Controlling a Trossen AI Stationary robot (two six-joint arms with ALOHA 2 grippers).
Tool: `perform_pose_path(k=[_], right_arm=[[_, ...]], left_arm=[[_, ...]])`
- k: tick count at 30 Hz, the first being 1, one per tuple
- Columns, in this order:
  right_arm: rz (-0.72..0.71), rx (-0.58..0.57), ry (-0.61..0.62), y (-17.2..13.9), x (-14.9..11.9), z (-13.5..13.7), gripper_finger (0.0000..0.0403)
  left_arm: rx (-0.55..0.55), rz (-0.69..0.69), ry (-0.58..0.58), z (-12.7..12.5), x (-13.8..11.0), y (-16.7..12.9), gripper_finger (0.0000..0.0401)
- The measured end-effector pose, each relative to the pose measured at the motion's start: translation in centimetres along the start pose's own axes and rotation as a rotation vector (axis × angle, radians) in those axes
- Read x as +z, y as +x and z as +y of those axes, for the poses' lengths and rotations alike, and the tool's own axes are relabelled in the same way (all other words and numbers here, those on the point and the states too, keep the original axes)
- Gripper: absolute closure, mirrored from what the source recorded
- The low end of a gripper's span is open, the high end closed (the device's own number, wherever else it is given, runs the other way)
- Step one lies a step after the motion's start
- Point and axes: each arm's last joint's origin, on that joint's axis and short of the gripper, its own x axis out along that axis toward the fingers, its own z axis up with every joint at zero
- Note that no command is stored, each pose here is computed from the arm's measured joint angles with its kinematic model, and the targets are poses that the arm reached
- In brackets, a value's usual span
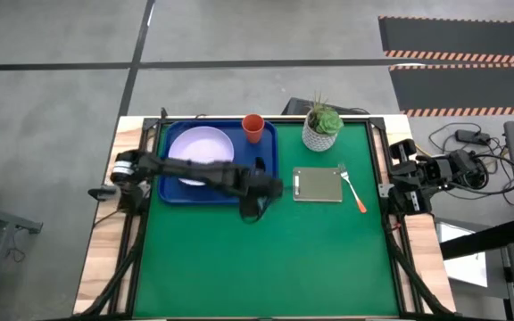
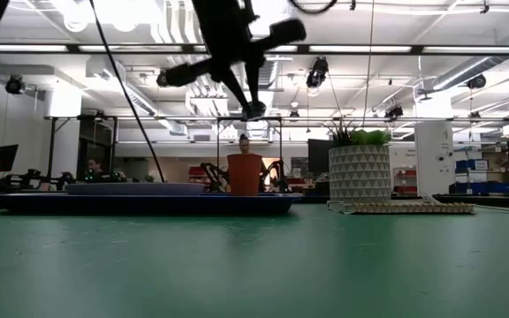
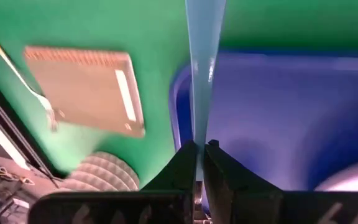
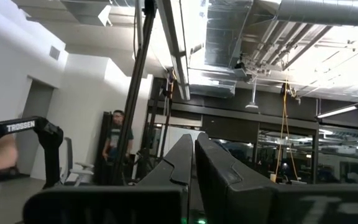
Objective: Pick and place plate/cup/fork/spoon on tray
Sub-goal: Put the blue spoon to the right side of the purple plate on the dark blue tray
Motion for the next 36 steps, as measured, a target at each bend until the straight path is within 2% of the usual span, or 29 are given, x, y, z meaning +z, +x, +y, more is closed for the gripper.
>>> perform_pose_path(k=[7,11,15,21,31,36], right_arm=[[0.008,0.001,-0.011,0.0,0.1,0.0,0.0394],[0.014,0.002,-0.011,0.0,0.1,0.0,0.0394],[0.014,0.002,-0.011,0.0,0.1,0.0,0.0394],[0.022,0.004,-0.012,0.0,0.0,0.0,0.0394],[0.039,0.007,-0.01,0.0,-0.2,0.0,0.0394],[0.046,0.008,-0.005,0.0,-0.2,0.0,0.0394]], left_arm=[[-0.065,-0.046,-0.033,-1.3,-5.9,2.5,0.0401],[-0.088,-0.109,-0.086,-2.1,-8.0,3.8,0.0401],[-0.106,-0.128,-0.094,-2.5,-9.1,4.7,0.0401],[-0.137,-0.135,0.03,-3.1,-10.0,6.3,0.0401],[-0.195,-0.148,0.034,-4.1,-11.2,8.4,0.0401],[-0.199,-0.17,-0.003,-4.6,-12.0,8.7,0.0401]])
